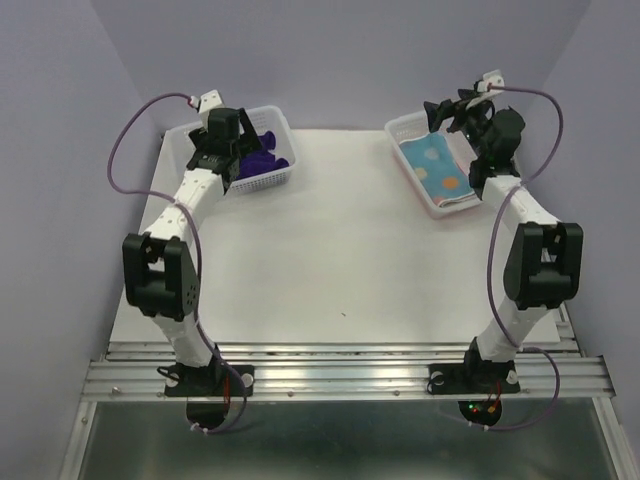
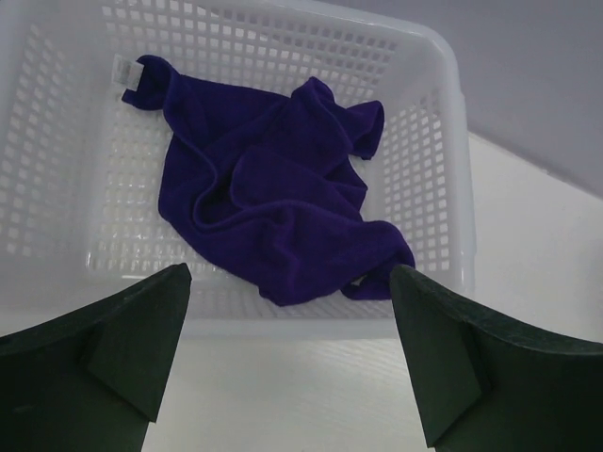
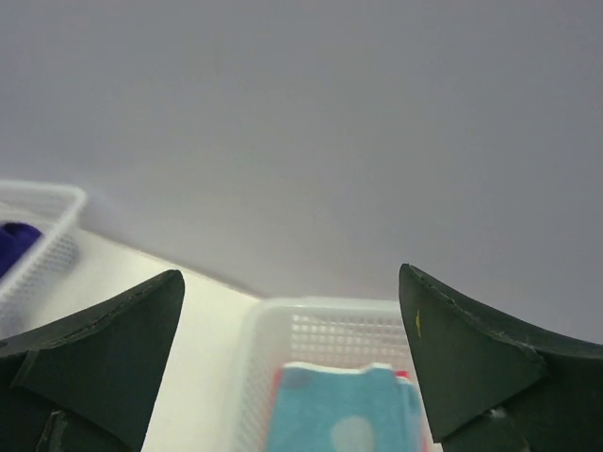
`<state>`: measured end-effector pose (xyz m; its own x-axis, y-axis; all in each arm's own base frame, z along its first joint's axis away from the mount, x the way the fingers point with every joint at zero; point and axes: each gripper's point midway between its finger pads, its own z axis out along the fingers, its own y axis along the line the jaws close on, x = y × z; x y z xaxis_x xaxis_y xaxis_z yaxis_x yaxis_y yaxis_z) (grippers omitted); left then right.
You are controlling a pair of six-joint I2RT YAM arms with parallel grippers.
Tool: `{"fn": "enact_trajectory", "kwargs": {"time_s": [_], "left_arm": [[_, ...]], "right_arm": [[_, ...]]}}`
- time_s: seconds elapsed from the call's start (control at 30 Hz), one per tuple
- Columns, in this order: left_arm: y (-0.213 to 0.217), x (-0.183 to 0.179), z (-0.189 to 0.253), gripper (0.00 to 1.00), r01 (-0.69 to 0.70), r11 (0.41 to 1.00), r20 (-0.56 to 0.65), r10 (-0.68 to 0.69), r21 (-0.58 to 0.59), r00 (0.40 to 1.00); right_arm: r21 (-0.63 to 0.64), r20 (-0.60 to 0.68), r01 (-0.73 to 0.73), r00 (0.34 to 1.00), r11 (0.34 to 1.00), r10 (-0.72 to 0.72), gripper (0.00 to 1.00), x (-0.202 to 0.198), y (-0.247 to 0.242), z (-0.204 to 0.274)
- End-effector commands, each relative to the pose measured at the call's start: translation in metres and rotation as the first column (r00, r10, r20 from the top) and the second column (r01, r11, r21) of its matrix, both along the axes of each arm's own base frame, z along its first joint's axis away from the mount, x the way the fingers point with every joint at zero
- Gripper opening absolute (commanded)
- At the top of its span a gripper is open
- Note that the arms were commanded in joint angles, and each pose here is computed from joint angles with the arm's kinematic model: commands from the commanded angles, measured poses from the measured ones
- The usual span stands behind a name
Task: Fold and stack the towels
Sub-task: Grab crumpled towel
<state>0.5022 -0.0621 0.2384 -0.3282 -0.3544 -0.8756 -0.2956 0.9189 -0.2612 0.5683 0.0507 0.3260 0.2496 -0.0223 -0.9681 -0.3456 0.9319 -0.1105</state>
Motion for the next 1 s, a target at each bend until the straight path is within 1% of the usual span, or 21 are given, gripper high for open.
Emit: {"fn": "enact_trajectory", "kwargs": {"time_s": [0.0,0.03,0.07,0.1,0.13,0.17,0.23,0.3,0.33,0.43,0.47,0.57,0.63,0.67,0.7,0.73,0.77,0.8,0.87,0.93,0.97], "left_arm": [[0.000,0.042,-0.018,0.99,0.083,0.995,-0.067,-0.080,0.046,0.995],[-0.004,0.057,-0.003,0.99,0.104,0.994,-0.032,-0.103,0.043,0.994],[-0.007,0.077,-0.007,0.99,0.115,0.992,-0.036,-0.113,0.050,0.993],[-0.008,0.078,-0.036,0.99,0.127,0.990,-0.101,-0.121,0.055,0.988],[-0.012,0.095,-0.014,0.99,0.131,0.990,-0.050,-0.129,0.051,0.990],[-0.014,0.104,-0.048,0.99,0.142,0.989,-0.124,-0.135,0.049,0.983],[-0.019,0.127,-0.057,0.99,0.155,0.987,-0.128,-0.150,0.030,0.980],[-0.010,0.141,-0.067,0.99,0.122,0.992,-0.133,-0.119,0.014,0.984],[-0.009,0.149,-0.076,0.99,0.109,0.994,-0.146,-0.110,-0.012,0.983],[-0.004,0.154,-0.101,0.99,0.105,0.993,-0.168,-0.112,-0.051,0.979],[-0.005,0.158,-0.107,0.99,0.106,0.993,-0.154,-0.113,-0.056,0.982],[-0.008,0.160,-0.135,0.99,0.115,0.991,-0.183,-0.126,-0.066,0.975],[-0.008,0.164,-0.146,0.98,0.116,0.991,-0.190,-0.127,-0.067,0.974],[-0.008,0.165,-0.148,0.90,0.115,0.991,-0.191,-0.126,-0.066,0.973],[-0.008,0.166,-0.149,0.64,0.116,0.991,-0.189,-0.125,-0.060,0.974],[-0.008,0.168,-0.147,0.49,0.120,0.991,-0.180,-0.128,-0.055,0.975],[-0.006,0.168,-0.145,0.29,0.116,0.992,-0.177,-0.123,-0.044,0.976],[0.000,0.169,-0.141,0.00,0.091,0.995,-0.172,-0.094,-0.025,0.981],[0.004,0.169,-0.122,0.00,0.088,0.996,-0.143,-0.087,-0.001,0.986],[0.008,0.165,-0.110,0.00,0.082,0.996,-0.132,-0.079,0.021,0.988],[0.008,0.164,-0.077,0.00,0.083,0.996,-0.071,-0.081,0.023,0.994]], "right_arm": [[0.389,-0.428,0.080,0.898,0.918,0.103,1.00,-0.026,0.036,-0.016],[0.414,-0.475,0.130,0.875,0.901,0.092,1.00,-0.030,0.034,-0.023],[0.431,-0.536,0.194,0.841,0.882,0.077,1.00,-0.040,0.035,-0.041],[0.443,-0.530,0.197,0.845,0.875,0.078,1.00,-0.043,0.038,-0.034],[0.443,-0.570,0.223,0.817,0.868,0.081,1.00,-0.051,0.039,-0.056],[0.452,-0.590,0.236,0.803,0.860,0.090,1.00,-0.058,0.042,-0.065],[0.454,-0.631,0.258,0.769,0.853,0.103,1.00,-0.077,0.051,-0.088],[0.433,-0.653,0.264,0.751,0.862,0.098,1.00,-0.090,0.061,-0.100],[0.418,-0.667,0.275,0.740,0.866,0.087,1.00,-0.099,0.059,-0.109],[0.388,-0.702,0.310,0.709,0.868,0.060,1.00,-0.114,0.056,-0.125],[0.378,-0.711,0.340,0.702,0.861,0.035,1.00,-0.121,0.050,-0.131],[0.380,-0.705,0.353,0.709,0.855,0.020,1.00,-0.128,0.046,-0.130],[0.390,-0.697,0.342,0.716,0.855,0.031,1.00,-0.129,0.048,-0.127],[0.394,-0.695,0.340,0.718,0.854,0.035,1.00,-0.129,0.048,-0.126],[0.397,-0.692,0.333,0.721,0.855,0.041,1.00,-0.130,0.049,-0.125],[0.396,-0.694,0.329,0.719,0.857,0.045,1.00,-0.131,0.050,-0.126],[0.396,-0.696,0.330,0.716,0.857,0.046,1.00,-0.131,0.050,-0.126],[0.395,-0.698,0.332,0.714,0.857,0.046,1.00,-0.133,0.050,-0.126],[0.395,-0.699,0.333,0.714,0.856,0.045,1.00,-0.135,0.049,-0.126],[0.403,-0.681,0.313,0.730,0.860,0.054,1.00,-0.140,0.050,-0.119],[0.408,-0.675,0.306,0.736,0.860,0.059,1.00,-0.142,0.051,-0.116]]}}
